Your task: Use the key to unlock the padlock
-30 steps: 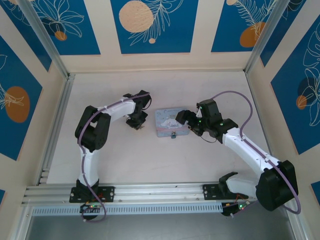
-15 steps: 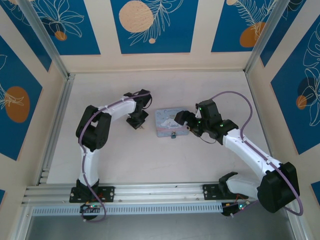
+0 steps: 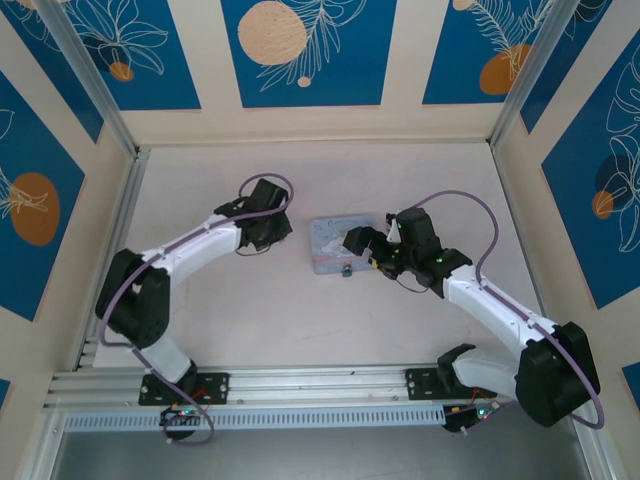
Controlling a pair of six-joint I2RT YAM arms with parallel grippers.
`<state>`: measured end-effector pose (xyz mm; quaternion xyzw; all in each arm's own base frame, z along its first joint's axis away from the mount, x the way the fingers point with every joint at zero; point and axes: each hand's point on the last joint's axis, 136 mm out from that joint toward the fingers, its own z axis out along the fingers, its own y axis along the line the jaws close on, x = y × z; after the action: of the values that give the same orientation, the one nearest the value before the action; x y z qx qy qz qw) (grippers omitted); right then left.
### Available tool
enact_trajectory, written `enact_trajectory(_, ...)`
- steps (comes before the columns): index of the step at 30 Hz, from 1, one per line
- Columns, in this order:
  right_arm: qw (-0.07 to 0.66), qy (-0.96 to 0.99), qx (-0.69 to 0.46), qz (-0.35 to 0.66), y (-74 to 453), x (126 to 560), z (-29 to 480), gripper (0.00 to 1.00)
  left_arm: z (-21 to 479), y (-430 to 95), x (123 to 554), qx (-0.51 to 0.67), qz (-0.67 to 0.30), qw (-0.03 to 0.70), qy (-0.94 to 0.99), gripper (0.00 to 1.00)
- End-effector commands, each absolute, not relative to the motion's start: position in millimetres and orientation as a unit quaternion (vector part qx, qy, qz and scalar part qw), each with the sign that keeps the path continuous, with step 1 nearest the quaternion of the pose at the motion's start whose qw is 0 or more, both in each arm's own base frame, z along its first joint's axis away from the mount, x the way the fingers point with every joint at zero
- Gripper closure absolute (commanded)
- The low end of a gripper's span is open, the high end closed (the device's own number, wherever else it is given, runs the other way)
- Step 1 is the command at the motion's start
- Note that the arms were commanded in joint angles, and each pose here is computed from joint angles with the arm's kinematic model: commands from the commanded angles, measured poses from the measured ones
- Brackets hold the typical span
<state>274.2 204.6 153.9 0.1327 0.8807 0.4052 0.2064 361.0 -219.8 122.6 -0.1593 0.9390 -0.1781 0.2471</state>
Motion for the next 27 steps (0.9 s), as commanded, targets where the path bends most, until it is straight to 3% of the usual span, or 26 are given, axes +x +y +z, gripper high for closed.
enact_trajectory(1,0.215,0.835,0.089,0.498,222.0,276.2,184.0,0.00,161.0,-249.4,367.7,-0.045,-0.259,0.325,0.908,1.00)
enact_trajectory(4,0.203,0.814,0.066,0.540,232.0,278.7,196.9,0.05,186.9,-261.2,363.3,-0.007,-0.316,0.371,0.873,1.00)
enact_trajectory(7,0.190,0.802,0.069,0.562,238.8,285.1,201.3,0.15,207.9,-270.2,360.0,0.011,-0.360,0.400,0.843,1.00)
enact_trajectory(15,0.190,0.760,0.106,0.613,252.4,309.6,210.1,0.50,241.8,-289.1,353.7,0.006,-0.444,0.437,0.782,1.00)
enact_trajectory(27,0.193,0.723,0.142,0.648,270.9,338.0,218.3,0.57,253.8,-309.7,351.9,-0.003,-0.495,0.428,0.756,1.00)
